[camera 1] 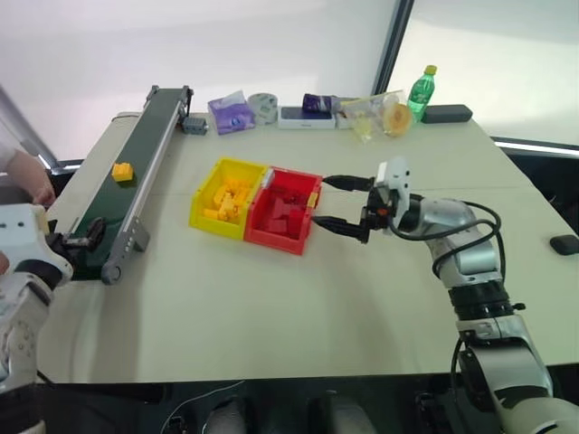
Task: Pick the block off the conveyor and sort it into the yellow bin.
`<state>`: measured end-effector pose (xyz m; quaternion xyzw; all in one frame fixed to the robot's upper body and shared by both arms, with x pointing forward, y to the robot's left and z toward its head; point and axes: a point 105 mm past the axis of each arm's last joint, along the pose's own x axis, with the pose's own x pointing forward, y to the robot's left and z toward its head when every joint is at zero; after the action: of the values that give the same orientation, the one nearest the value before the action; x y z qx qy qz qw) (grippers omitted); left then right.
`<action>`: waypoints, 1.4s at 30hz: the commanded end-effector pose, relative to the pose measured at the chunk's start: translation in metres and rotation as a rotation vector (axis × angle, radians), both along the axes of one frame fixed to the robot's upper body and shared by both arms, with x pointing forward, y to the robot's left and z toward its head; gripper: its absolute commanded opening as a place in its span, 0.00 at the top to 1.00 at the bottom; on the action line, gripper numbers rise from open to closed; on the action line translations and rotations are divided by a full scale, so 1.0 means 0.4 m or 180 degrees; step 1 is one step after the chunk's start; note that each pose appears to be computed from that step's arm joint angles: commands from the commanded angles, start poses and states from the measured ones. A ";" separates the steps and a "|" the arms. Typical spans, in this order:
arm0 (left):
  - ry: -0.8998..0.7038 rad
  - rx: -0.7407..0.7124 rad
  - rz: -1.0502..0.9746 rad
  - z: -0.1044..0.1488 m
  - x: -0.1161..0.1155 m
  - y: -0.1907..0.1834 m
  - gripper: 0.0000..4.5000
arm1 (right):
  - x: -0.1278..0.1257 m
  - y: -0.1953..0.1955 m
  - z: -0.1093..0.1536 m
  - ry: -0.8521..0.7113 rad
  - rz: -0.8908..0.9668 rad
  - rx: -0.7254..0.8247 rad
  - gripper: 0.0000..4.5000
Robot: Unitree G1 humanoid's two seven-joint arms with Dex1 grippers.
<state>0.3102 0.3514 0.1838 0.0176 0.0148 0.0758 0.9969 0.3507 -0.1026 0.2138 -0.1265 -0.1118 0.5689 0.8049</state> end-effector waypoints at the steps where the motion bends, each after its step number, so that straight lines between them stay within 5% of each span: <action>1: 0.0012 0.0056 -0.0053 0.011 0.027 -0.002 0.01 | -0.012 0.003 0.032 -0.0154 0.0036 0.0081 0.00; 21: 0.0155 -0.0025 -0.0212 0.007 0.072 0.010 0.01 | -0.011 -0.006 0.022 -0.0134 -0.0082 0.0109 0.00; 24: 0.0228 -0.0065 -0.0217 -0.010 0.071 0.008 0.20 | -0.010 -0.007 0.023 -0.0141 -0.0092 0.0110 0.00; 29: 0.0229 -0.0013 -0.0166 -0.005 0.065 0.016 0.73 | -0.009 -0.012 0.027 -0.0161 -0.0122 0.0102 0.00; 34: 0.0032 -0.0071 -0.0245 0.030 0.069 -0.007 0.72 | -0.006 -0.017 0.032 -0.0175 -0.0150 0.0092 0.00; 42: -0.0311 -0.0129 -0.1679 0.075 0.046 -0.240 0.72 | -0.009 -0.008 0.040 -0.0170 -0.0114 0.0111 0.00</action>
<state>0.3317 0.2667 0.2032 -0.0202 -0.0168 -0.1630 0.9863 0.3515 -0.1070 0.2094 -0.1234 -0.1037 0.5483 0.8206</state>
